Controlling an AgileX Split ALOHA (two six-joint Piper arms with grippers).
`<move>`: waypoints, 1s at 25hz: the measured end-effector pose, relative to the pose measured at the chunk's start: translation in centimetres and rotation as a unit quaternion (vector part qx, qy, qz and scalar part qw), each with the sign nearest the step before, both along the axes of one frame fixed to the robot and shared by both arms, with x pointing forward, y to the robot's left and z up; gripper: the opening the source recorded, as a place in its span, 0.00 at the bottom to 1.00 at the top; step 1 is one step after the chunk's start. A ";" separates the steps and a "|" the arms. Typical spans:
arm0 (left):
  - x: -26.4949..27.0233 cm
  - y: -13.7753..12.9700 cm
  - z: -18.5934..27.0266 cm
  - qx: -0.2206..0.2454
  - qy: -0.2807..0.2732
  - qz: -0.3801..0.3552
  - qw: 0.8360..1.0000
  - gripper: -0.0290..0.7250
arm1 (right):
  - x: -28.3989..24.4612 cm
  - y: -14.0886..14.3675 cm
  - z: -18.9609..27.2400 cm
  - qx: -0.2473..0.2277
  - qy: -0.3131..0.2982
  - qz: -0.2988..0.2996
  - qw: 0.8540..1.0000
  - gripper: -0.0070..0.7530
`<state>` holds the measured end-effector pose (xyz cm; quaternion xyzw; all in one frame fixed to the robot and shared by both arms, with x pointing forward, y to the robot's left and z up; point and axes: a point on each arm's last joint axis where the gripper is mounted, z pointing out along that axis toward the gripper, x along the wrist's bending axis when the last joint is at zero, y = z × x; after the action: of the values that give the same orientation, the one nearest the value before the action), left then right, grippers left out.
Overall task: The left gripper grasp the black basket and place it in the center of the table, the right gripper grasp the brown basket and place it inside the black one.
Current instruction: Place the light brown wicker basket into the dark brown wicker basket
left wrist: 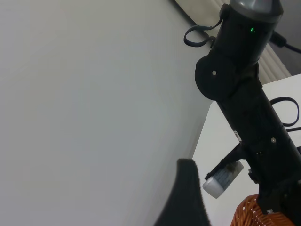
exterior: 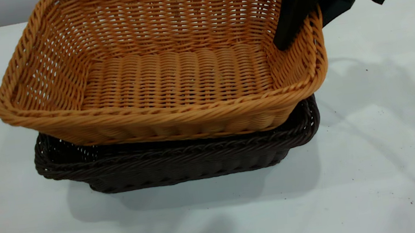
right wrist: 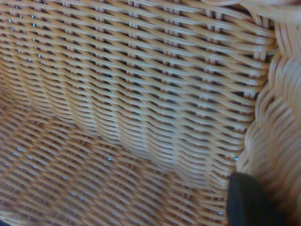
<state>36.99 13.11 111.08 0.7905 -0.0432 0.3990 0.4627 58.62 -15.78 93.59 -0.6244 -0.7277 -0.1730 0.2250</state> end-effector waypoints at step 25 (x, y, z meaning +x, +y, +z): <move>0.0 0.0 0.0 -0.004 0.005 0.002 1.000 0.74 | -0.3 0.5 -0.4 0.017 0.009 0.024 1.000 0.15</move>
<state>36.99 13.11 111.07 0.7911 -0.0379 0.3957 0.4650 58.37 -15.26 93.14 -0.6041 -0.7375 -0.1747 0.2462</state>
